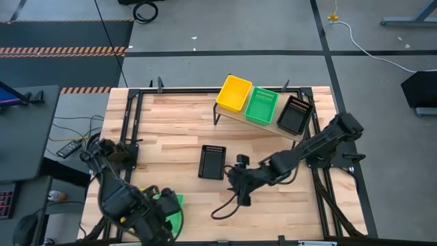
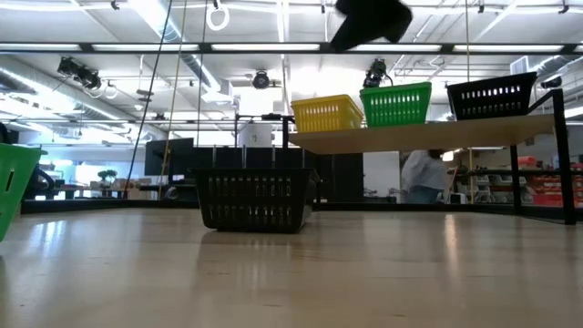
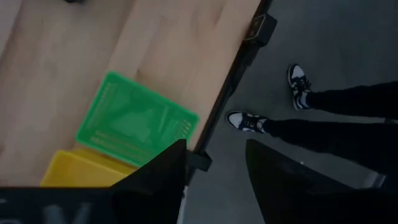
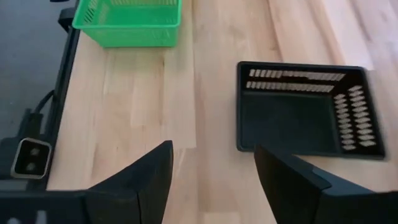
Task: Stack baskets on shelf by color
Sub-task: Stack the black bin on the black bin
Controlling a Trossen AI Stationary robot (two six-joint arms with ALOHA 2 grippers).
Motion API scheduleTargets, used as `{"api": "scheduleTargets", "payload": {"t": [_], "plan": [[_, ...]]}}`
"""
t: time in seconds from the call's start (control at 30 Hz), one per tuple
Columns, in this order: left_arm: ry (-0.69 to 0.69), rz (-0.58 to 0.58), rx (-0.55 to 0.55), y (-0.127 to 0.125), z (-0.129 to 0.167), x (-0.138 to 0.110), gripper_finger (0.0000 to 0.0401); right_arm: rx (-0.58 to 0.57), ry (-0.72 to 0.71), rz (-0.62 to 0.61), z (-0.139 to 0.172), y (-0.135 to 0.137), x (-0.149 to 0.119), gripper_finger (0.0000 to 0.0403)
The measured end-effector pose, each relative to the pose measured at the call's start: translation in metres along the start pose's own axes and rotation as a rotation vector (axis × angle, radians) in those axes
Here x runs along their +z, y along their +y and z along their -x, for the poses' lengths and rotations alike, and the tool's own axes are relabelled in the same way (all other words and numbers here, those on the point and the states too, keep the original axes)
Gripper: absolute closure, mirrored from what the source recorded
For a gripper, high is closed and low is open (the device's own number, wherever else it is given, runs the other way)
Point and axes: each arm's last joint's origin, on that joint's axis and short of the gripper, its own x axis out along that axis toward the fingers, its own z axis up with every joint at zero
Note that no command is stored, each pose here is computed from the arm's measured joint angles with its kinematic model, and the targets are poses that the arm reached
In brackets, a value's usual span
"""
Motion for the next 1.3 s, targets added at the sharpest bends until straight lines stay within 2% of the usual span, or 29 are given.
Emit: {"api": "scheduleTargets", "payload": {"t": [0.27, 0.5, 0.83, 1.07, 1.3], "plan": [[-0.019, 0.096, -0.007, -0.007, 0.004, -0.025, 0.0229, 0.004, -0.037, 0.034, -0.046, 0.007, -0.003, 0.017], [-0.014, 0.138, -0.013, -0.009, 0.005, -0.03, 0.0229, -0.022, -0.041, 0.023, -0.071, -0.003, -0.003, 0.0174], [-0.017, 0.146, -0.013, -0.008, 0.004, -0.027, 0.0229, -0.061, -0.039, -0.024, -0.078, -0.028, 0.006, 0.0174], [-0.021, 0.146, -0.013, -0.008, 0.004, -0.027, 0.0229, -0.066, -0.033, -0.028, -0.08, -0.035, 0.007, 0.0174], [-0.021, 0.148, -0.013, -0.008, 0.004, -0.026, 0.0229, -0.052, 0.006, -0.028, -0.094, -0.037, 0.0, 0.0176]]}}
